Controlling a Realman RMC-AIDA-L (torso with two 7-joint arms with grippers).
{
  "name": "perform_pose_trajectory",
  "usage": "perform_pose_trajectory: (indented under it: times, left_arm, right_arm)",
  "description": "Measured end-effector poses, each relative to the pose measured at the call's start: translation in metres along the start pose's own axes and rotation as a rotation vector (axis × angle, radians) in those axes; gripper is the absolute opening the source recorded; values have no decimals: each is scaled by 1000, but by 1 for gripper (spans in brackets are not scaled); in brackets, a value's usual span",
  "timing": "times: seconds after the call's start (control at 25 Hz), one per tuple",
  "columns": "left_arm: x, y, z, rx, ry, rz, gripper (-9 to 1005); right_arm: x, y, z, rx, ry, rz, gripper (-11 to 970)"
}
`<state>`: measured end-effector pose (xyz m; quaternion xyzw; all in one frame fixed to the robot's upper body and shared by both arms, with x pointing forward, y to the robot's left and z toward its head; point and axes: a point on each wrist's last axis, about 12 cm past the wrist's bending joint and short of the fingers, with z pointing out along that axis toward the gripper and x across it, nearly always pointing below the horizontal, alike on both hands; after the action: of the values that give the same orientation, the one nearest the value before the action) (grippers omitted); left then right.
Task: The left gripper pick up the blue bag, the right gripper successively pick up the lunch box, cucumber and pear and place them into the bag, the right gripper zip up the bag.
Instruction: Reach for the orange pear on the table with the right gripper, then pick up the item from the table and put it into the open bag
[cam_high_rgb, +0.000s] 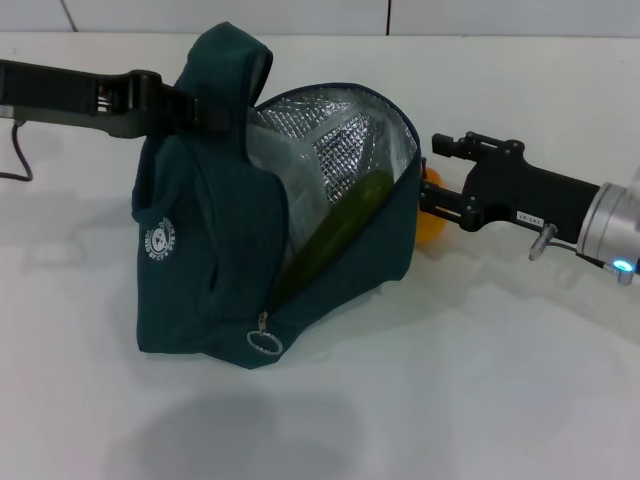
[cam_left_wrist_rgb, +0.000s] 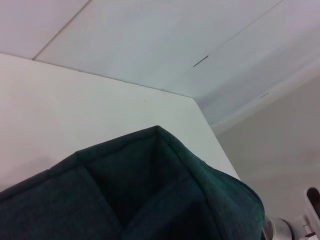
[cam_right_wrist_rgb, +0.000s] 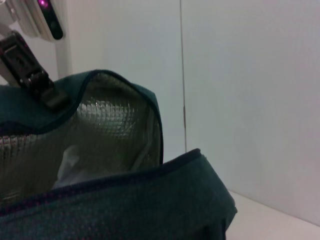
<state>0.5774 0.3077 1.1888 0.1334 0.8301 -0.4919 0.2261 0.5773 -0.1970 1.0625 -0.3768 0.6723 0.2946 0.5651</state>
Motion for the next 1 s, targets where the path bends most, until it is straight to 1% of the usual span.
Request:
perform_pose_trajectory:
  times: [0.2,0.4,0.6,0.72,1.0]
  left_arm:
    - [0,0,0,0,-2,-1,38]
    - [-3,-1,1,0,0,7,38]
    - [-4,-2,2,0,1,9,38]
    - [-4,-2,2,0,2,10,38]
    - [-4,-1,2,-1,0,8,38]
  right_arm:
    - [-3,0,4,-11,3,-15,517]
    - [-2,0,6,-13,20,-24,499]
    - [-2,0,8,-16,31,-30,268]
    - [-2,0,9,-16,33,-31,108]
    - [-3,0,5,-19,18,-28,64]
